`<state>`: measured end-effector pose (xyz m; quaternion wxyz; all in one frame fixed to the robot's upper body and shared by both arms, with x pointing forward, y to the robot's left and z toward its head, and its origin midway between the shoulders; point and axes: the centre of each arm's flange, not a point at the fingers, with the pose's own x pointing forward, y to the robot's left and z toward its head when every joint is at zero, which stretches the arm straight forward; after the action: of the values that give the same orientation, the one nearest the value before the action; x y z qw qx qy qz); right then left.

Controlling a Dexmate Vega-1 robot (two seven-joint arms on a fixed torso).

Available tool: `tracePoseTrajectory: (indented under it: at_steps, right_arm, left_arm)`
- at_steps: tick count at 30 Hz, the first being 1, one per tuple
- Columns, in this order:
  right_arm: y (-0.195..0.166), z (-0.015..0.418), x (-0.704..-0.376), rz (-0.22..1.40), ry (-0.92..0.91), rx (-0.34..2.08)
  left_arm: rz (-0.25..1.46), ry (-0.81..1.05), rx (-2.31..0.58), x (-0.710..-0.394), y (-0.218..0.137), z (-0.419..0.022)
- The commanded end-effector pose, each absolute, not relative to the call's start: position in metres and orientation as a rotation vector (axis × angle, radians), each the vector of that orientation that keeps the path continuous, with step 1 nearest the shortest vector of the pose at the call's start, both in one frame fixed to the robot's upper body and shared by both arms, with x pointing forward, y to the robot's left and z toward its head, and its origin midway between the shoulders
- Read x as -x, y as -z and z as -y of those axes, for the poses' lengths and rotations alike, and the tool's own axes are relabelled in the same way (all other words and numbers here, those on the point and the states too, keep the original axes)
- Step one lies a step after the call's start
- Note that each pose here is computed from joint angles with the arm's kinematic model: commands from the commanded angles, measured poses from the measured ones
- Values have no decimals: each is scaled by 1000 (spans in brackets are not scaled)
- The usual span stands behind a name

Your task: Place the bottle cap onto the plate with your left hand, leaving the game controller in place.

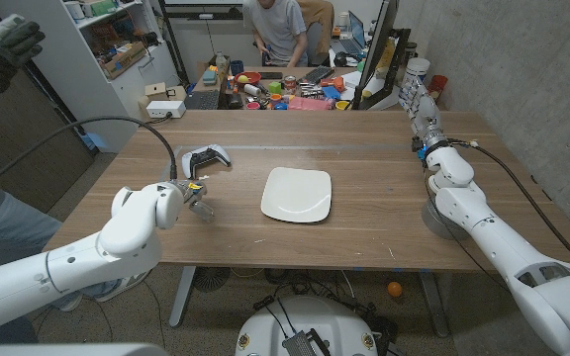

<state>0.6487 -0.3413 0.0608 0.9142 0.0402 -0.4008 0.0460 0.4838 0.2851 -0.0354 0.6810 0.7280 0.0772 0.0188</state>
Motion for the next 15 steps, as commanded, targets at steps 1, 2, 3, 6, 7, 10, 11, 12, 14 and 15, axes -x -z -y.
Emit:
tracePoseTrajectory:
  at_steps: [1,2,3,6,7,10,11,12,14,15]
  right_arm:
    - [-59,348,-646,805,-72,-80]
    - [-58,348,-646,803,-70,-80]
    - [-58,348,-646,801,-69,-81]
    - [-55,349,-647,800,-69,-82]
    - [-54,350,-647,798,-72,-84]
    - [-51,351,-648,791,-75,-85]
    - [-50,351,-648,790,-77,-83]
    - [-50,351,-648,789,-79,-79]
    - [-50,352,-648,790,-77,-77]
    - [-50,352,-647,792,-76,-77]
  left_arm:
    - [-229,-49,-1612,-478,26,-289]
    - [-234,-56,-1610,-477,24,-290]
    - [-237,-59,-1613,-476,23,-291]
    - [-241,-68,-1619,-475,21,-291]
    - [-240,-63,-1615,-475,21,-292]
    - [-230,-63,-1599,-477,24,-290]
    - [-223,-61,-1596,-478,26,-290]
    - [-215,-67,-1591,-479,28,-289]
    - [-215,-65,-1571,-480,30,-288]
    - [-209,-58,-1561,-481,32,-288]
